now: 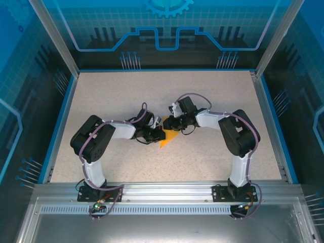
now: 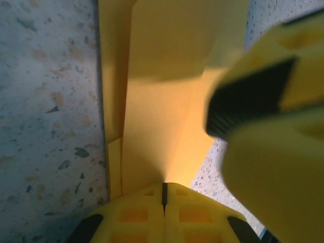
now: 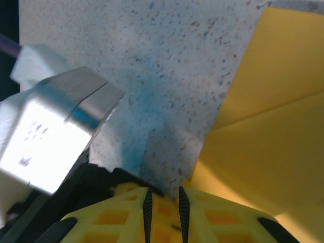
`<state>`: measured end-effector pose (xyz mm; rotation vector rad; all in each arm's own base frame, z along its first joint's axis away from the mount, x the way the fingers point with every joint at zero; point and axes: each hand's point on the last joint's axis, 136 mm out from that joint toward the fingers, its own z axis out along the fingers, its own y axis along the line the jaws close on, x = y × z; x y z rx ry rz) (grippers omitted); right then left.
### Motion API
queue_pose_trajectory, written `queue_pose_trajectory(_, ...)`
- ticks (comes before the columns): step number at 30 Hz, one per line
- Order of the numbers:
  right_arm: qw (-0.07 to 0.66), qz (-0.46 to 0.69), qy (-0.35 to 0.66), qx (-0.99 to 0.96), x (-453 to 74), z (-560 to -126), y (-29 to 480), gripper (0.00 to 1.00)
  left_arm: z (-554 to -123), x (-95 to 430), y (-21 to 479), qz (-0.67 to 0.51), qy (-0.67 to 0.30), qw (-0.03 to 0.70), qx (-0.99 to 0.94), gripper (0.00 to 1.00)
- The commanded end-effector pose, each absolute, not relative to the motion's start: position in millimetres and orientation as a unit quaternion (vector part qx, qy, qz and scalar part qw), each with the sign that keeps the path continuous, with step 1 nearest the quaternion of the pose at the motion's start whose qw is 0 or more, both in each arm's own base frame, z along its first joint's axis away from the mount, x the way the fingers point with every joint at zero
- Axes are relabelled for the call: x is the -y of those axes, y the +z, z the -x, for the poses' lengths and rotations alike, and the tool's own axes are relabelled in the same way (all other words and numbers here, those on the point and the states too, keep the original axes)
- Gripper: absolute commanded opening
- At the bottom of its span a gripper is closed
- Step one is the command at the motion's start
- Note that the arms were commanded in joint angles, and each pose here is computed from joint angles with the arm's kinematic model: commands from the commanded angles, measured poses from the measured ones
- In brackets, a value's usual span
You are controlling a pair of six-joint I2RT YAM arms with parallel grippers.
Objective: Fold a paper plane with a square sheet of paper (pick it up from the middle)
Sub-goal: Fourth fold the wing at the center of the table.
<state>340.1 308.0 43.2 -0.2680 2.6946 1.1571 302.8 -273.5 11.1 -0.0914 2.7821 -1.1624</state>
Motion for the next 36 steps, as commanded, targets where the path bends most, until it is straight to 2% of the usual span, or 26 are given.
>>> queue_pose_trajectory(1, 0.107, 0.105, 0.386, -0.910, -313, -349, 36, 0.24, -257, 233, -49, 0.073, -0.280, -0.027, -0.957, 0.00)
queue_pose_trajectory(18, 0.090, 0.051, 0.404, -0.909, -291, -382, 4, 0.26, -255, 231, -54, 0.075, -0.274, -0.031, -0.958, 0.00)
queue_pose_trajectory(36, 0.080, 0.047, 0.362, -0.928, -275, -399, -18, 0.29, -252, 231, -60, 0.075, -0.273, -0.037, -0.958, 0.00)
